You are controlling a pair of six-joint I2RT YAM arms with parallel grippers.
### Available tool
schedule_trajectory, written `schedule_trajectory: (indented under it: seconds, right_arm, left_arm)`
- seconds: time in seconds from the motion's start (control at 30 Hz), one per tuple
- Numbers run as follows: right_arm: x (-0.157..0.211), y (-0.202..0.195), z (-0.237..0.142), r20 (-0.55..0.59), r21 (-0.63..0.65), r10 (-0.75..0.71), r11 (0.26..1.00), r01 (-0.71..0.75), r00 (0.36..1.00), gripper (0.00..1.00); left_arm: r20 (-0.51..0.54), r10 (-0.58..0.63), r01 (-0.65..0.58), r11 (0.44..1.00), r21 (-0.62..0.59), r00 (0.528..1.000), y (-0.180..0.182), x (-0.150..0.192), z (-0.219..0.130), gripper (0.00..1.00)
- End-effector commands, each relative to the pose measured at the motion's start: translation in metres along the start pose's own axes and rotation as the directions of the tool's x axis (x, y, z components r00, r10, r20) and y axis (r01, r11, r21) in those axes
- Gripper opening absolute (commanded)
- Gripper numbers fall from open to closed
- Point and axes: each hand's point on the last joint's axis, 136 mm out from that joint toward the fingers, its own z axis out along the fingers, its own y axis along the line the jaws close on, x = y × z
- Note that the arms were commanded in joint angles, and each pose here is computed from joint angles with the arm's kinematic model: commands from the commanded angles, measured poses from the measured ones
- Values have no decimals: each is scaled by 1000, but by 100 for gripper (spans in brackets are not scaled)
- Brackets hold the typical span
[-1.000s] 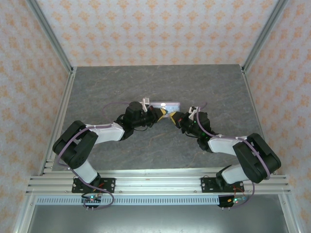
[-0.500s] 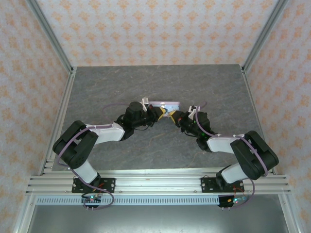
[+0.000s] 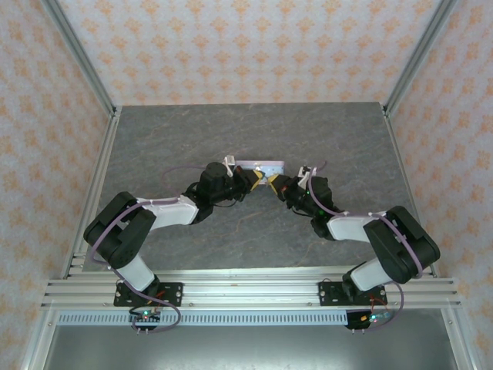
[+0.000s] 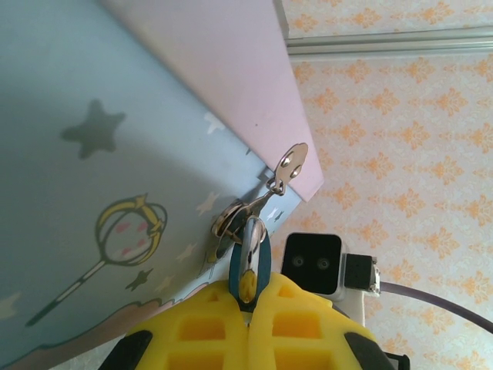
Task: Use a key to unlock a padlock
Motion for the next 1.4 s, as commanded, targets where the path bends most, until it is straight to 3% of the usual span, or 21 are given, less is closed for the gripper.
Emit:
schedule_trajectory:
  seconds: [0.0, 0.47, 0.9, 1.37]
  right_arm:
    - [0, 27, 2, -27, -36, -110, 993, 109, 994, 0]
    - [-1, 16, 6, -71, 3, -192, 981, 192, 979, 0]
    - [0, 9, 1, -50, -29, -20, 999, 19, 999, 0]
    - [13, -5, -5, -108, 9, -56, 998, 57, 993, 0]
  left_arm:
    - [-76, 45, -38, 996, 79, 996, -25, 23, -4, 0]
    - [-85, 56, -50, 996, 76, 995, -23, 25, -2, 0]
    - [-79, 31, -24, 996, 82, 996, -23, 26, -7, 0]
    - [-85, 21, -13, 995, 95, 996, -35, 30, -13, 0]
